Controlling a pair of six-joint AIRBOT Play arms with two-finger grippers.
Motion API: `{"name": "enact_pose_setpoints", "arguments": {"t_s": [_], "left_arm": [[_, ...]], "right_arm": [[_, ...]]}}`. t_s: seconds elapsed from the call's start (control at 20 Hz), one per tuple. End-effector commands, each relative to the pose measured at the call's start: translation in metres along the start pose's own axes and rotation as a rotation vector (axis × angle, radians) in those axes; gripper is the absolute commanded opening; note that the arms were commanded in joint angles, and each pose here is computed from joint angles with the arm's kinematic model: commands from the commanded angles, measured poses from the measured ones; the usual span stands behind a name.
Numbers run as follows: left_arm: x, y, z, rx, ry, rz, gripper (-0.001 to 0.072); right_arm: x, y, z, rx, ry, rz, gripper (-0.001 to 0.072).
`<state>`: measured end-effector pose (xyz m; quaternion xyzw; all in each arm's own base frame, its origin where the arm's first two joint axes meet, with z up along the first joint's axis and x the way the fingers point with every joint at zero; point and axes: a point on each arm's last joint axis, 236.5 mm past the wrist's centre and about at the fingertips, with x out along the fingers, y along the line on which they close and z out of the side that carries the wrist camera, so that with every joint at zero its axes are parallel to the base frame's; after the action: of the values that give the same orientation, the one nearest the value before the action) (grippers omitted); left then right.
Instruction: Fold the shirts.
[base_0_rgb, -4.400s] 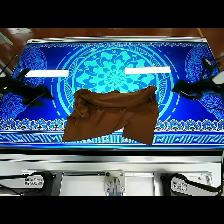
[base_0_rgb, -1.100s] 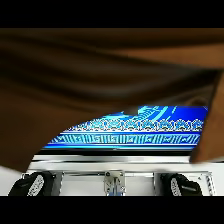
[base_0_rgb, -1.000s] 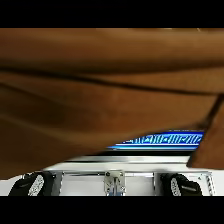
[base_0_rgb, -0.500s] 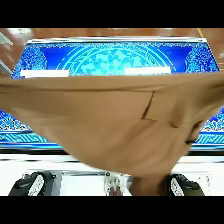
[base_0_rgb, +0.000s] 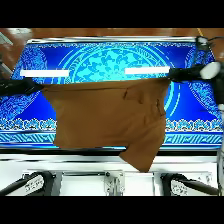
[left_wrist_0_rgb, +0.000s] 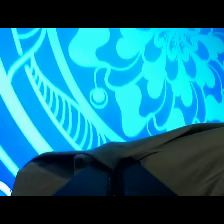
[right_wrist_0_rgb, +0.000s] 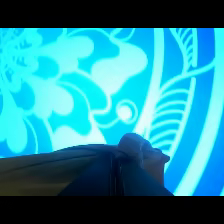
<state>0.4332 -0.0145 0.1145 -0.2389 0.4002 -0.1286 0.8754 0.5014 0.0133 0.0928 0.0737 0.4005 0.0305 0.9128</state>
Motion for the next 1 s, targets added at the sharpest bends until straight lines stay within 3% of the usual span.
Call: {"name": "enact_pose_setpoints", "arguments": {"t_s": [0.0,0.35,0.8,0.95], "left_arm": [[0.077,0.034,0.037,-0.005,-0.045,-0.059,0.0040],[0.168,0.072,0.067,0.015,-0.074,-0.017,0.0040],[0.171,0.062,0.000,0.001,0.212,-0.141,0.0039],[0.147,0.092,-0.050,-0.113,0.449,-0.033,0.0039]], "right_arm": [[0.078,0.012,0.036,0.105,-0.237,0.029,0.0059],[0.141,-0.006,0.023,0.188,-0.294,0.010,0.0059],[0.135,-0.002,-0.054,0.192,0.072,0.021,0.0059],[0.110,-0.008,-0.097,0.199,0.288,0.016,0.0059]]}}
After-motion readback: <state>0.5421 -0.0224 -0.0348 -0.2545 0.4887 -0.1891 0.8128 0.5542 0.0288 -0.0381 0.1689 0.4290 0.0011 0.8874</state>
